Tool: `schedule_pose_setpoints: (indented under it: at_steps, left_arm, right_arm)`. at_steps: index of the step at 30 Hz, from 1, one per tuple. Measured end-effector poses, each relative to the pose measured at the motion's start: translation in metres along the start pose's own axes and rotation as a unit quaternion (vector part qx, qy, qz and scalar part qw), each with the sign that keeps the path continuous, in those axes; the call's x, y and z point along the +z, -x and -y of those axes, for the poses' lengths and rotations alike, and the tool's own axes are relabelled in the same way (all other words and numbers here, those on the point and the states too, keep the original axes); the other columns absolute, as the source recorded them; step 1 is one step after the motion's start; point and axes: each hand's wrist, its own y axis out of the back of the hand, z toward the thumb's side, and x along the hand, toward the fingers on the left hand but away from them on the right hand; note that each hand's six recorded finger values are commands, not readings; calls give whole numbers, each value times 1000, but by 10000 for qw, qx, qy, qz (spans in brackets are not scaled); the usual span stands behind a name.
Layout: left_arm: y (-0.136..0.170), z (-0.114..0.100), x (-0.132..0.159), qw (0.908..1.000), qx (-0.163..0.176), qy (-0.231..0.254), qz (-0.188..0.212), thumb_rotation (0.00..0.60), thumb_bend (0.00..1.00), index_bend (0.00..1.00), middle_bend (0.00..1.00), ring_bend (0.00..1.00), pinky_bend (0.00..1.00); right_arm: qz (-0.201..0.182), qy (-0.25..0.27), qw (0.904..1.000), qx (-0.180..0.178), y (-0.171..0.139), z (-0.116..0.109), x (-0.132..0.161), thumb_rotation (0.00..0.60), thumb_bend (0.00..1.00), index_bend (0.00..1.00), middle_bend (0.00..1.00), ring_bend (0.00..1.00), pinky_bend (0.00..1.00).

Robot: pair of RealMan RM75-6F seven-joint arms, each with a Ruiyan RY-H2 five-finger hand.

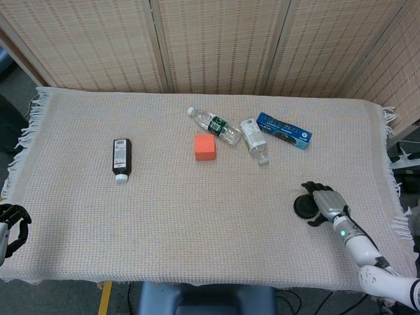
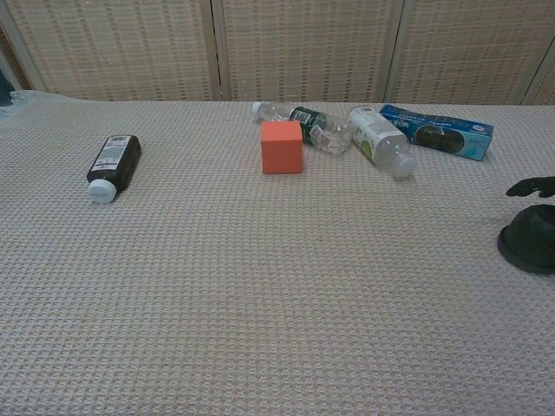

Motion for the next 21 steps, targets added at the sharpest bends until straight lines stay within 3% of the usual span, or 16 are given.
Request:
schedule_pose_setpoints:
  at_steps: [17,21]
  left_arm:
    - [0,-1,-1,10000,5,13,-19,600,606,598,466,363,560]
    - [0,-1,-2,10000,19,27,-37,600,607,598,466,363,560]
  right_arm:
    - [38,65,9998,159,21,7,7,600,111,1,0,0,164]
    - [15,34,9998,171,21,9,8,600,120,47,18,23,211]
